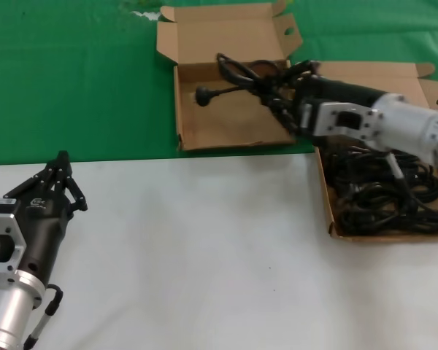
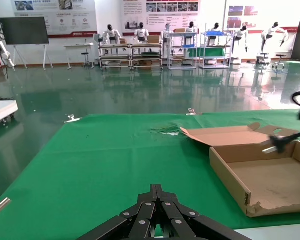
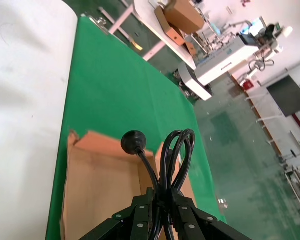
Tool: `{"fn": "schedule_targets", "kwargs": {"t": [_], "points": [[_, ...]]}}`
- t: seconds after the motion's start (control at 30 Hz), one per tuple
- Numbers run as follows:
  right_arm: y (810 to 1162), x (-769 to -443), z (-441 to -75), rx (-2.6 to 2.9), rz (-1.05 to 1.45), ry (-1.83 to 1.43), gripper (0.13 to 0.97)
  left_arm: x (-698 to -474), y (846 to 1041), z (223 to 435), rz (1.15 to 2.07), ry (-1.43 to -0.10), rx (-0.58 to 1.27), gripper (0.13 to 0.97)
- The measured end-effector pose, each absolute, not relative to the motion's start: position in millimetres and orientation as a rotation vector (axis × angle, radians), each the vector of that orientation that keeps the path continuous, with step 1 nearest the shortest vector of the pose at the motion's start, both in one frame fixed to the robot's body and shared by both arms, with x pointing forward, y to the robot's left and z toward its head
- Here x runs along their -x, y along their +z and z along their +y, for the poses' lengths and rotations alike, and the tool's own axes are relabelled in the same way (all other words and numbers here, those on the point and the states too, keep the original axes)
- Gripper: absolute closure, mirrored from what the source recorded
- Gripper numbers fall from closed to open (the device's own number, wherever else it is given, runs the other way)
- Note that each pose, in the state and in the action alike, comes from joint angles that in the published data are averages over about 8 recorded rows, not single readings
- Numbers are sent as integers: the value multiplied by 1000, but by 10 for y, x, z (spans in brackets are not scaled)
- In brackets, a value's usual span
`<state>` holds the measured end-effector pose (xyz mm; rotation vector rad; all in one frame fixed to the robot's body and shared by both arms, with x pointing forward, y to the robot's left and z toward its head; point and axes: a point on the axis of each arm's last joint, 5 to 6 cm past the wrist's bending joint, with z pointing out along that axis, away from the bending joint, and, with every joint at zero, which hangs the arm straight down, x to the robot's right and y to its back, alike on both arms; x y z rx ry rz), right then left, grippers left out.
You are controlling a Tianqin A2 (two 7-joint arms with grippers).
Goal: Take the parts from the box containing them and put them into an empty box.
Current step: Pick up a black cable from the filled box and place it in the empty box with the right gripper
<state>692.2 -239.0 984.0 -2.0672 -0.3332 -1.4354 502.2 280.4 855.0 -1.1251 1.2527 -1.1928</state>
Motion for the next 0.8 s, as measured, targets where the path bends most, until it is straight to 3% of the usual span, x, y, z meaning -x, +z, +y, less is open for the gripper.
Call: {"fn": "schedule_targets", "kwargs": {"t": [0.5,0.8], "points": [[9565,-7441,-2016,2090,-356,-1476,900,-5022,8550,2804,1253,-1193,1125,958],[9388,-7554,-1895,2125,-327,-1497,900,-5022,8550,2804,1253,-1193,1125,958]]}}
